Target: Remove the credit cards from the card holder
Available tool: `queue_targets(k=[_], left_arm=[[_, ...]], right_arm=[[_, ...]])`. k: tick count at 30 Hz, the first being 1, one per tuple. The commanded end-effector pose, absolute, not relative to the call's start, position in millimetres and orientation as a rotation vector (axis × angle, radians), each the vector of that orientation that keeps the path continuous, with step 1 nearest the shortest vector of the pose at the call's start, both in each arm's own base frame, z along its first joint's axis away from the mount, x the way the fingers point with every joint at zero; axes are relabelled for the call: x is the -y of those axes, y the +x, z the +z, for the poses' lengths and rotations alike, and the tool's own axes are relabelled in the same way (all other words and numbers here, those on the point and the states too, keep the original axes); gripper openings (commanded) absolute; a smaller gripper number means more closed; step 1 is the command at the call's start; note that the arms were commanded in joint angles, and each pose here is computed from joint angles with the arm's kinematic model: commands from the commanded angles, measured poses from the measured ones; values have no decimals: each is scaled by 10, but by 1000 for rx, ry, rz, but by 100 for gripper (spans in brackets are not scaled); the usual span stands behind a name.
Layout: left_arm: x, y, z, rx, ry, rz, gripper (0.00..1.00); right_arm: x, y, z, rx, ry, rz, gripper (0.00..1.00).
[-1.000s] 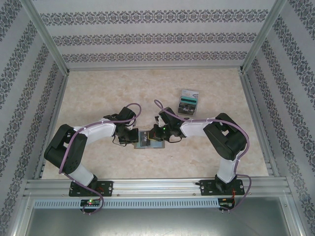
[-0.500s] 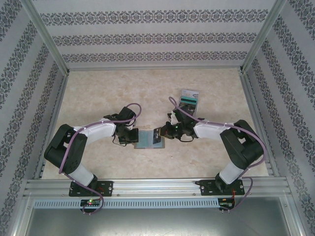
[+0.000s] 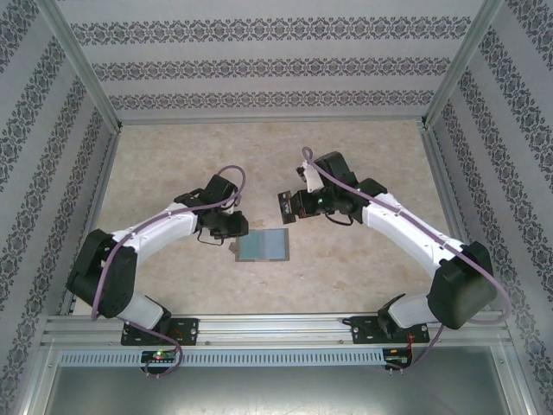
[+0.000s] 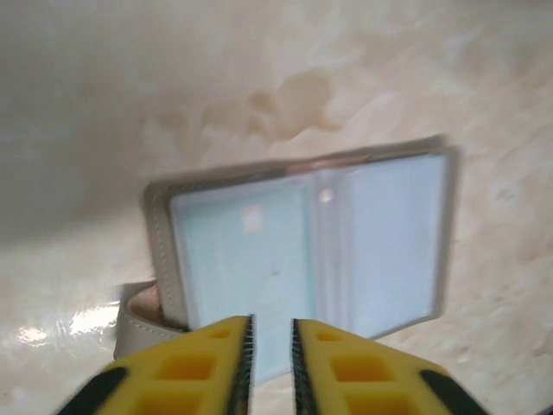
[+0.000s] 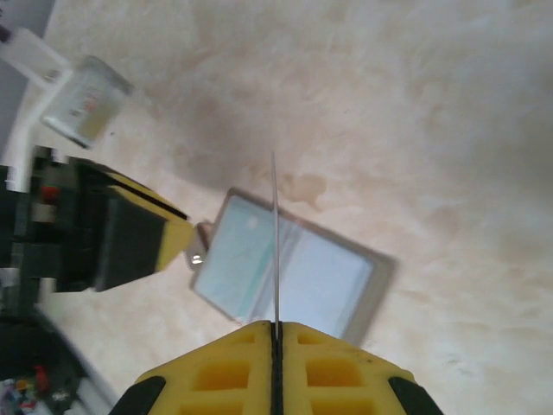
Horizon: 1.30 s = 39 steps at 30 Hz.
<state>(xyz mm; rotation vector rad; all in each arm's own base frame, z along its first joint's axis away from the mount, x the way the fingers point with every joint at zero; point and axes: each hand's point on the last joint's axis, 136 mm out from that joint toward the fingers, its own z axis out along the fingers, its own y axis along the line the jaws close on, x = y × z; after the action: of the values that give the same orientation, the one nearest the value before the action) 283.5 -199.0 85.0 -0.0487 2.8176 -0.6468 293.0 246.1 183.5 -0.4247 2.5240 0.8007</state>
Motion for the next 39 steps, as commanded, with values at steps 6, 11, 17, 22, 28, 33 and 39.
queue_targets(k=[6,11,17,22,28,33,39], left_arm=[[1841,3032,1533,-2591,-39,-597,94],[1733,3051,1777,-2487,-16,-551,100],[1674,3064,1868,-2436,-19,-529,100],[1643,3059,1877,-2443,-13,-502,100],[1605,3023,1829,-2460,-24,-484,100],[1585,3019,1820,-2461,-26,-472,100],[1575,3036,1806,-2467,-27,-467,100]], right_arm=[[-1767,3107,2060,-2373,-841,201,0],[-1509,3323,2134,-2251,-1106,-133,0],[-1428,3659,2080,-2127,-1333,-415,0],[-1367,3860,1860,-2096,-1468,-582,0],[-1304,4046,1539,-2160,-1456,-569,0],[-1298,4105,1367,-2213,-1433,-504,0],[-1334,4081,1145,-2272,-1450,-439,0]])
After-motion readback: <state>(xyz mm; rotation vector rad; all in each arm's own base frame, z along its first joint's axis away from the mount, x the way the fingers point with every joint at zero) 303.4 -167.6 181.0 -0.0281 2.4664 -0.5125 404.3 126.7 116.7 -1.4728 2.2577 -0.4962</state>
